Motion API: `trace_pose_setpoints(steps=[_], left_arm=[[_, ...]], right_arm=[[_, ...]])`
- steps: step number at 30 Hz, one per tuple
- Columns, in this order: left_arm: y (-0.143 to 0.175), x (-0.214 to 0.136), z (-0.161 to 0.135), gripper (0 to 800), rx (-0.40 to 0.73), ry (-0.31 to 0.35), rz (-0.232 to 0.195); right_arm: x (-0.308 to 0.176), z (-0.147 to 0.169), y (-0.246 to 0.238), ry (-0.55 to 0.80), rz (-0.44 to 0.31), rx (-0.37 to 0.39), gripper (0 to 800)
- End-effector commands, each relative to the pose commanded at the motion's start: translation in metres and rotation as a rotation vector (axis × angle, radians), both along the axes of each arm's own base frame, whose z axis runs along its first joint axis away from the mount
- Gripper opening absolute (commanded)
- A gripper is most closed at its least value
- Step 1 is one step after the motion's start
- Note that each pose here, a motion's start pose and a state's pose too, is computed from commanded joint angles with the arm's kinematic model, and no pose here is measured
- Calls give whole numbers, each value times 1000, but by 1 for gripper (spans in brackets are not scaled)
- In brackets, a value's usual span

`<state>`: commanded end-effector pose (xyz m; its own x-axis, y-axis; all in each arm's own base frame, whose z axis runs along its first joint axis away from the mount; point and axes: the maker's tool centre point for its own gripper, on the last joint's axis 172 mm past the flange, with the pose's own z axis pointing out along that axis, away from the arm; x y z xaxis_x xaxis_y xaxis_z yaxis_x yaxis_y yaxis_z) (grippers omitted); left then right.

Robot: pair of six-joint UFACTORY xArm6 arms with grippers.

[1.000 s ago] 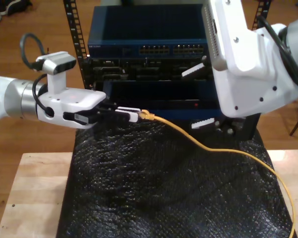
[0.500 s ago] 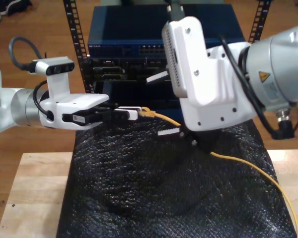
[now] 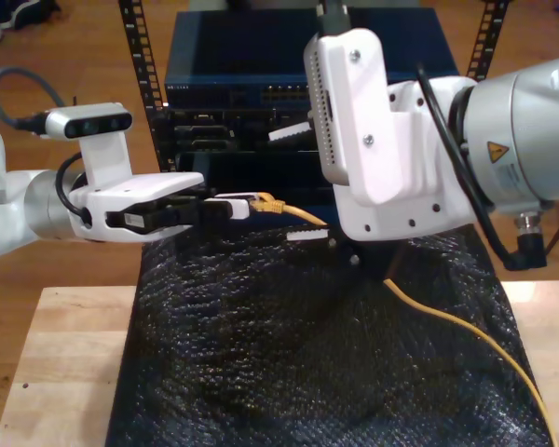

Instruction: Grab the cable and plug it in

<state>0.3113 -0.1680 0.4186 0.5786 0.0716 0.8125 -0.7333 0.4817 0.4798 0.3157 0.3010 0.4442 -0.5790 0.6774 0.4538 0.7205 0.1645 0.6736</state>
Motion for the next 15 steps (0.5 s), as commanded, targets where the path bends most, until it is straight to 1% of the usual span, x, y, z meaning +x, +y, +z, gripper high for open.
trace_pose_setpoints(steps=[4, 6, 8, 10, 15], left_arm=[[1, -3, 2, 2, -10, 4, -11], [1, -5, 4, 2, -17, 13, -23], [2, -7, 3, 2, -21, 39, -37], [2, -8, 1, 2, -22, 65, -44], [3, -4, 4, 2, -46, 101, -40]], right_arm=[[2, 4, 1, -17, -4, 7, 708], [0, 4, 5, -32, 13, 4, 665], [-1, 5, 8, -44, 18, 6, 625], [0, 5, 8, -48, 14, 8, 621], [0, 3, 8, -45, 15, 7, 620]])
